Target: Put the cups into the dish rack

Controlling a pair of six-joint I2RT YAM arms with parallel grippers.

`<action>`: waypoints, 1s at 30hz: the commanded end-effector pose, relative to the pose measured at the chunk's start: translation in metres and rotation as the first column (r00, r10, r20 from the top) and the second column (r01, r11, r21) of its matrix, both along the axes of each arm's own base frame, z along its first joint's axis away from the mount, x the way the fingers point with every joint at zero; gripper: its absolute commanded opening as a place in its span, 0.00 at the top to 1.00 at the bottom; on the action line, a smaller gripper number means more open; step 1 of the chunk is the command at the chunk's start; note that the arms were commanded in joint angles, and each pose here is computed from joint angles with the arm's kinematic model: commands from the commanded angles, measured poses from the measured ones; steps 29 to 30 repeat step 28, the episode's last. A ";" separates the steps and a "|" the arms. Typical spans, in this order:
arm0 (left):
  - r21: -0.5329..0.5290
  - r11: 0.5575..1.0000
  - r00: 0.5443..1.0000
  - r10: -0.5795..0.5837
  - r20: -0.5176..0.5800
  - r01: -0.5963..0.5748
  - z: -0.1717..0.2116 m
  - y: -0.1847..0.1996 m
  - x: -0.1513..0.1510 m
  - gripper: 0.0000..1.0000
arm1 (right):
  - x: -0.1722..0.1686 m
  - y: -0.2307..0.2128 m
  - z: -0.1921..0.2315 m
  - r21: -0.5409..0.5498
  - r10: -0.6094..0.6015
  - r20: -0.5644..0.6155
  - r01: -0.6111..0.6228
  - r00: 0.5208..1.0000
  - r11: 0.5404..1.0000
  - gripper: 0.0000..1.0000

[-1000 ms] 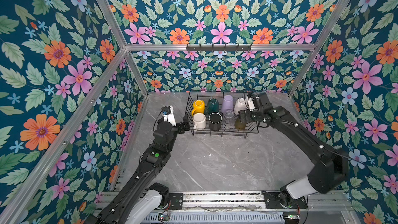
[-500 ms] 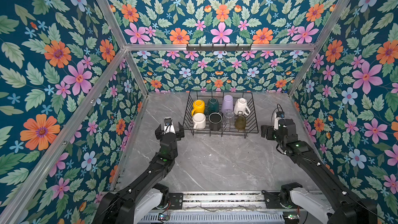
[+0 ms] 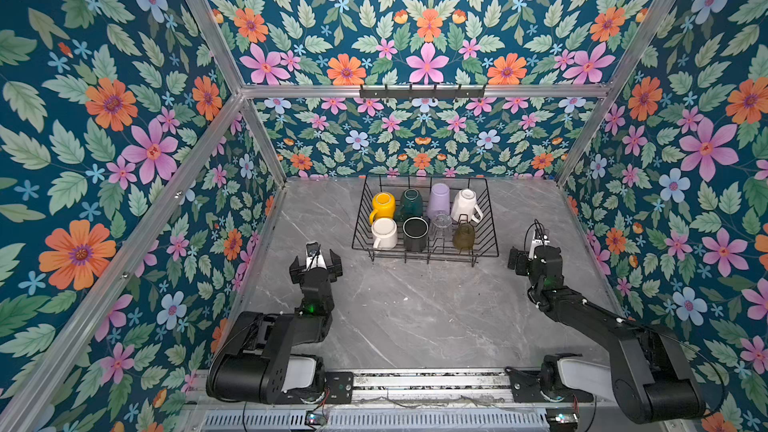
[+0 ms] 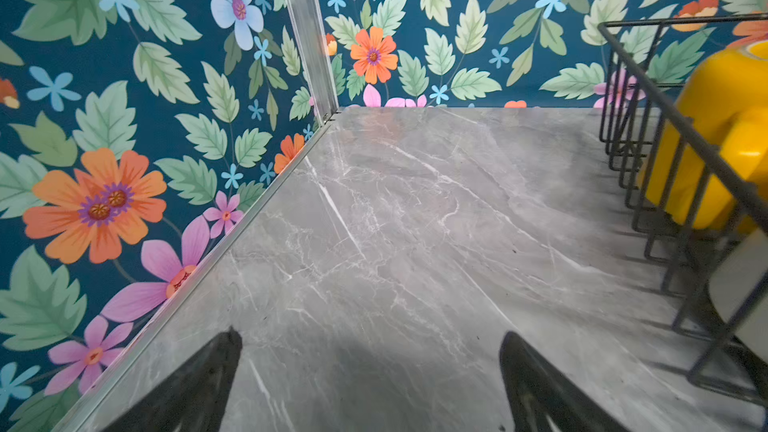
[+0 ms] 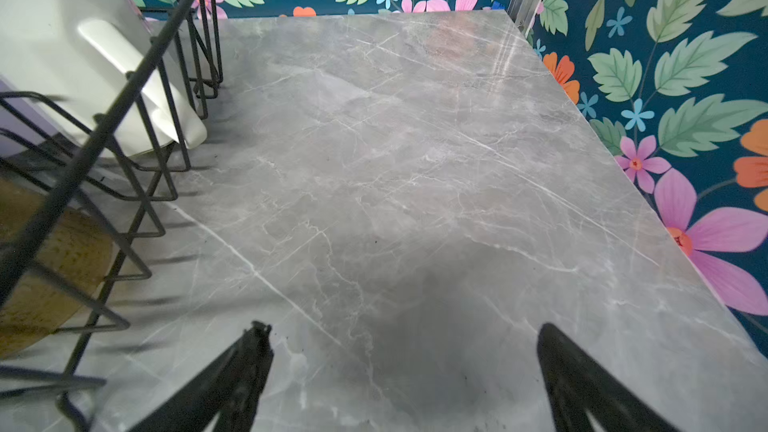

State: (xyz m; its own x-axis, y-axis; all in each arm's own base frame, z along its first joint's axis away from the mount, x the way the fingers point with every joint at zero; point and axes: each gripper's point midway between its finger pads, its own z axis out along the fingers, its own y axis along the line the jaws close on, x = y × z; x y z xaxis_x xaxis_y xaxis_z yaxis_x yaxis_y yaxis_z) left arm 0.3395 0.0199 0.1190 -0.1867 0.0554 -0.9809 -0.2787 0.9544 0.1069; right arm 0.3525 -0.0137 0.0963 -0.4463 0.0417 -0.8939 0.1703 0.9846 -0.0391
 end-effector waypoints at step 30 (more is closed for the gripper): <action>-0.032 0.999 0.997 0.005 0.079 -0.002 0.004 0.011 0.034 0.00 | 0.014 0.013 0.005 0.014 0.117 0.187 -0.122 0.975 0.992 0.01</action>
